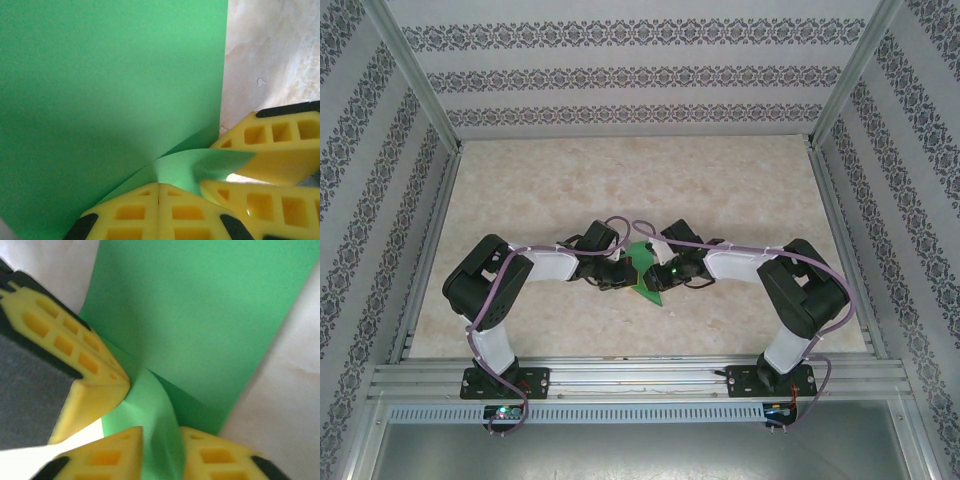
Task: Fold a paper plane with a square sheet of paper (fold left side to right side)
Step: Third fold the triangle at the center of the table.
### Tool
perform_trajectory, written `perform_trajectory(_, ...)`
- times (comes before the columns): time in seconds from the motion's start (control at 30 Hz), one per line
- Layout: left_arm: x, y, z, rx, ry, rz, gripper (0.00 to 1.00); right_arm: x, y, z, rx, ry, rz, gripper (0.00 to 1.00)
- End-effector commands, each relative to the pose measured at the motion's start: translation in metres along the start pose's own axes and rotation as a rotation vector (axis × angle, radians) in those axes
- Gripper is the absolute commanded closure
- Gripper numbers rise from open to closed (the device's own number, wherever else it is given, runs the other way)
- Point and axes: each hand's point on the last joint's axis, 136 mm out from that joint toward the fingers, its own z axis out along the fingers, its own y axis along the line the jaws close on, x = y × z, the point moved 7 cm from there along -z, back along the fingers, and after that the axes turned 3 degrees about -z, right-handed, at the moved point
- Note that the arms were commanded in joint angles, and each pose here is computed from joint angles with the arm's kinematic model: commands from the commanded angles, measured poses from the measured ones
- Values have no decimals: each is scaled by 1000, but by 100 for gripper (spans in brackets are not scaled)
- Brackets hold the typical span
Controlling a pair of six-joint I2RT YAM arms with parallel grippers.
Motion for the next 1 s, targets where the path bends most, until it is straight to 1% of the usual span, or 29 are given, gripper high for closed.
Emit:
perform_trajectory(0.0, 20, 35, 12, -168, 70, -75, 99, -10, 2, -20, -13, -29, 34, 64)
perform_trajectory(0.03, 21, 35, 13, -165, 73, -78, 99, -12, 2, -25, -17, -42, 40, 61)
perform_trajectory(0.1, 21, 36, 14, -159, 74, -84, 99, -11, 1, -35, -27, -59, 63, 58)
perform_trajectory(0.2, 20, 36, 15, -155, 73, -87, 99, -4, 2, -48, -53, -70, 104, 57)
perform_trajectory(0.3, 19, 35, 16, -152, 73, -84, 99, 5, 11, -54, -132, -50, 147, 65)
perform_trajectory(0.4, 19, 35, 16, -151, 70, -84, 99, 15, 21, -48, -233, 12, 217, 80)
perform_trajectory(0.47, 18, 34, 16, -150, 69, -82, 99, 21, 25, -40, -262, 63, 251, 88)
perform_trajectory(0.53, 18, 34, 16, -150, 68, -83, 99, 25, 28, -31, -259, 96, 253, 93)
perform_trajectory(0.67, 18, 34, 16, -147, 69, -85, 99, 26, 27, -18, -235, 129, 261, 93)
perform_trajectory(0.97, 17, 33, 15, -148, 67, -82, 99, 32, 19, -6, -178, 162, 282, 93)
